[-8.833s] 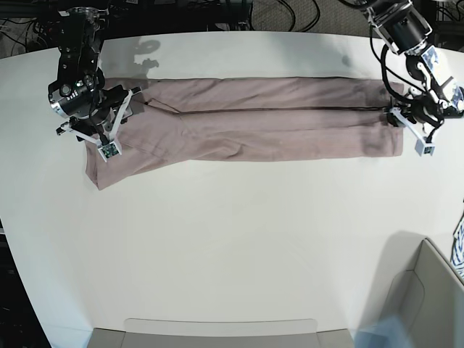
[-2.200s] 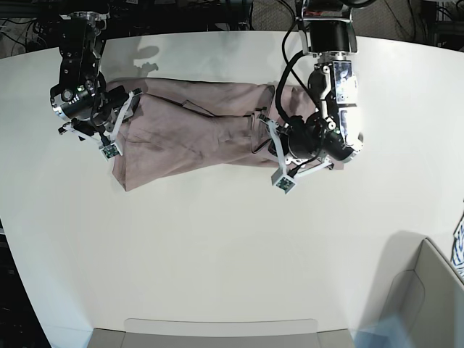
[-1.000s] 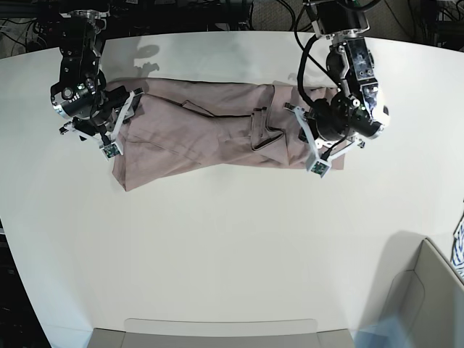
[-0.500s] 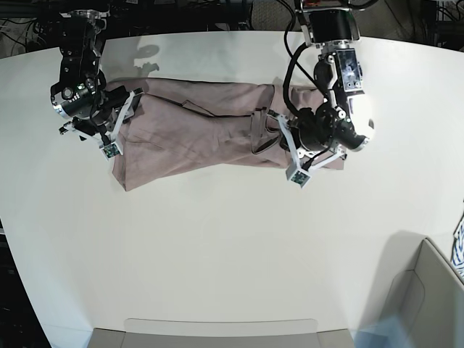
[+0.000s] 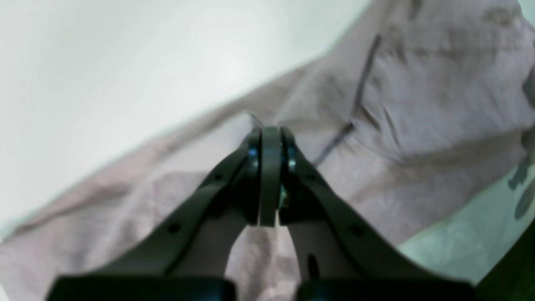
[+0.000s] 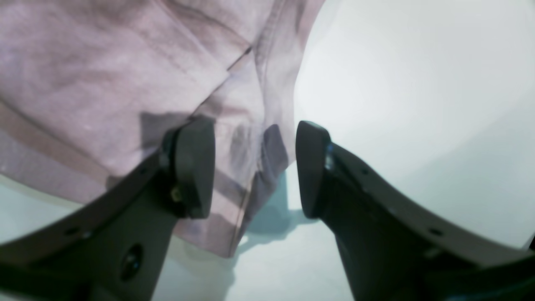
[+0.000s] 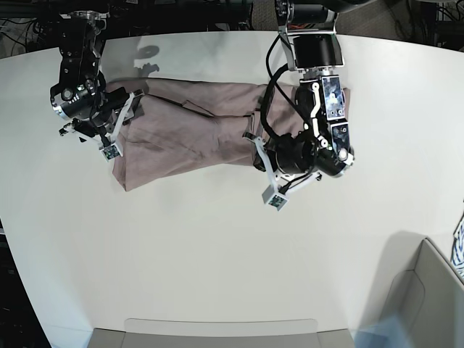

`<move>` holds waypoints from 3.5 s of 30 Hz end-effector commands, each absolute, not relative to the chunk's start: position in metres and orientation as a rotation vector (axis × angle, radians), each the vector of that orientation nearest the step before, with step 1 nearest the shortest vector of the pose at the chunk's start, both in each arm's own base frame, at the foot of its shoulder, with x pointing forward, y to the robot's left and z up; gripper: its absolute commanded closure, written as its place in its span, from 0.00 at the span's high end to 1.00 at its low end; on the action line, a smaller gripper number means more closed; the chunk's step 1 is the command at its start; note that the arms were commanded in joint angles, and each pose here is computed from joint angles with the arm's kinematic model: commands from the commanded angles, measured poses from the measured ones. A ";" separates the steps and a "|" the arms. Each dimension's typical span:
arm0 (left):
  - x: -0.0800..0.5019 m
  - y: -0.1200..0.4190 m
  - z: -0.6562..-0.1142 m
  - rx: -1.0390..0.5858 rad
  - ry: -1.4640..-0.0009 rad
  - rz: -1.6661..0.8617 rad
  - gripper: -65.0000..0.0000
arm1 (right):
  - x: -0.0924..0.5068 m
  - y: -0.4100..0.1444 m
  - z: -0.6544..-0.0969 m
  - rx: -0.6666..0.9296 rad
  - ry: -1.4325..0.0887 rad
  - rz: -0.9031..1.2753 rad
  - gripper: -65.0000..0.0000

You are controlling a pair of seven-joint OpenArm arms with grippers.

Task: Fold the T-shirt properly
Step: 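Grasp the other strip end with the right gripper, then fold the held end over onto the bundle with the right gripper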

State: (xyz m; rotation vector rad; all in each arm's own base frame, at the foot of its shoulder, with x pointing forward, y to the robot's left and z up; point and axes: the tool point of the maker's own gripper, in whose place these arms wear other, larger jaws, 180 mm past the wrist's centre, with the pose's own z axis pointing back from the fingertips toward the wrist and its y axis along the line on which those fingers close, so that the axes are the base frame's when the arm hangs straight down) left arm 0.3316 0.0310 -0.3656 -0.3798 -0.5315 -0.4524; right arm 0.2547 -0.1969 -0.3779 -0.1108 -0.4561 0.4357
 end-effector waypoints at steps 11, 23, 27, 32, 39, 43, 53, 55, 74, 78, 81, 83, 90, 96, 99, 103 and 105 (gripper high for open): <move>0.328 0.041 -0.346 -0.342 -0.617 -0.451 0.00 | 0.287 -0.195 -0.308 0.196 -0.745 0.354 0.48; 0.305 0.047 -0.367 -0.340 -0.554 -0.444 0.00 | 0.287 -0.226 -0.356 0.434 -0.755 0.133 0.48; 0.300 0.047 -0.371 -0.343 -0.539 -0.441 0.00 | 0.286 -0.226 -0.381 0.498 -0.723 0.088 0.48; 0.300 0.054 -0.373 -0.325 -0.535 -0.446 0.00 | 0.287 -0.219 -0.396 0.542 -0.675 0.075 0.48; 0.300 0.055 -0.373 -0.322 -0.534 -0.445 0.00 | 0.286 -0.181 -0.410 0.613 -0.609 0.161 0.48; 0.299 0.055 -0.373 -0.322 -0.534 -0.445 0.00 | 0.283 -0.151 -0.414 0.659 -0.588 0.199 0.48; 0.292 0.064 -0.353 -0.278 -0.604 -0.446 0.00 | 0.287 -0.125 -0.413 0.692 -0.571 0.261 0.08; 0.296 0.073 -0.340 -0.237 -0.644 -0.456 0.00 | 0.292 -0.133 -0.415 0.674 -0.550 0.161 0.00; 0.248 0.200 -0.364 -0.018 -0.528 -0.247 0.00 | 0.327 -0.101 -0.333 0.490 -0.545 -0.114 0.00; 0.234 0.223 -0.368 0.026 -0.494 -0.221 0.00 | 0.318 -0.059 -0.340 0.491 -0.460 -0.095 0.00; 0.227 0.240 -0.367 0.050 -0.489 -0.170 0.00 | 0.309 -0.027 -0.342 0.500 -0.409 -0.066 0.00; 0.224 0.250 -0.366 0.069 -0.483 -0.150 0.00 | 0.305 -0.009 -0.341 0.511 -0.384 -0.056 0.00; 0.215 0.260 -0.368 0.092 -0.460 -0.158 0.00 | 0.316 0.035 -0.343 0.487 -0.384 -0.020 0.00; 0.215 0.260 -0.368 0.093 -0.460 -0.157 0.00 | 0.319 0.068 -0.354 0.430 -0.390 0.028 0.00; 0.216 0.259 -0.367 0.091 -0.461 -0.160 0.00 | 0.317 0.081 -0.352 0.422 -0.408 0.062 0.00; 0.216 0.259 -0.368 0.090 -0.461 -0.161 0.00 | 0.314 0.092 -0.350 0.408 -0.426 0.093 0.00; 0.217 0.259 -0.367 0.090 -0.463 -0.161 0.00 | 0.315 0.094 -0.350 0.404 -0.432 0.096 0.00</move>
